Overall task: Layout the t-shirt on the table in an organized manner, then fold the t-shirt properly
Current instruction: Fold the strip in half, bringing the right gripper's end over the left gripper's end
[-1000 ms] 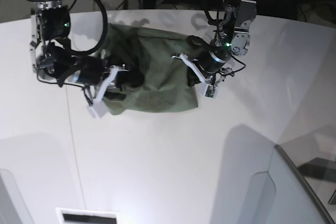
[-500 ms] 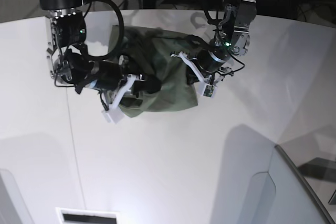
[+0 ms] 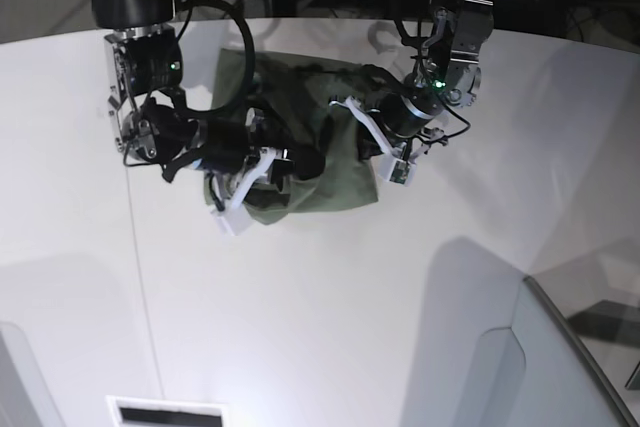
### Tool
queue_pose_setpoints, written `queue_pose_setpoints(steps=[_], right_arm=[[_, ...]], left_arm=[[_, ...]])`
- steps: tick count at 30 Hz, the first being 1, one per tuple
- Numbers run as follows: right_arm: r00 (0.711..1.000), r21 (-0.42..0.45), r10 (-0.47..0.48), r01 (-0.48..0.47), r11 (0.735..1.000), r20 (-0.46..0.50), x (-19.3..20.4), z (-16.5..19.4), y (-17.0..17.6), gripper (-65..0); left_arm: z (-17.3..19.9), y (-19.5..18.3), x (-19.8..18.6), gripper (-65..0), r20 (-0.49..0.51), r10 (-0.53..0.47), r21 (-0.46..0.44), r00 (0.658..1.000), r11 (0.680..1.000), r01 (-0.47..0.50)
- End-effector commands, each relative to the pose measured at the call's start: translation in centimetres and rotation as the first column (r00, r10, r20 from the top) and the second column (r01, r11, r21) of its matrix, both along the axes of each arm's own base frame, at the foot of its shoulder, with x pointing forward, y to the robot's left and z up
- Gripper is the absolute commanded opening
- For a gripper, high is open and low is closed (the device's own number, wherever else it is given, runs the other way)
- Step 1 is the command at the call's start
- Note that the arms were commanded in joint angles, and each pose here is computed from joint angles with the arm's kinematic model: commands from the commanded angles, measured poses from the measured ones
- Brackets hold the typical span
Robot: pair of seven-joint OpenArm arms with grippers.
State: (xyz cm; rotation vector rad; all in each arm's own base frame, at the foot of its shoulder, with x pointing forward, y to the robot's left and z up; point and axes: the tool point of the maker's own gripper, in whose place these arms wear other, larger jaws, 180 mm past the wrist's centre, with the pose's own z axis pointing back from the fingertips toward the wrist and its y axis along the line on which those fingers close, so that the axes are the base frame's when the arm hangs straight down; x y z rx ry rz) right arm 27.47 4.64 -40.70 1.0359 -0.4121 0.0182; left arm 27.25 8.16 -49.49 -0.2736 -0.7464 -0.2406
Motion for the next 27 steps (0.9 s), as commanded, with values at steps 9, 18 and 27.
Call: queue_pose_setpoints(steps=[9, 18, 27], right_arm=[[1.000, 0.049, -0.008, 0.008, 0.999, 0.005, 0.5, 0.7, 0.9, -64.5], [1.000, 0.057, -0.010, 0.011, 0.998, -0.016, 0.3, 0.3, 1.1, -64.5], [0.998, 0.078, -0.026, 0.030, 0.996, -0.050, 0.0, -0.5, 1.7, -64.5]], left_arm=[[1.2, 1.8, 0.6, -65.0, 0.014, -0.015, 0.074, 1.000, 0.997, 0.014], [1.2, 3.3, 0.5, -65.0, 0.017, -0.016, 0.104, 1.000, 0.994, 0.014], [2.0, 3.4, 0.9, -65.0, 0.039, -0.022, 0.109, 0.999, 0.994, 0.017]])
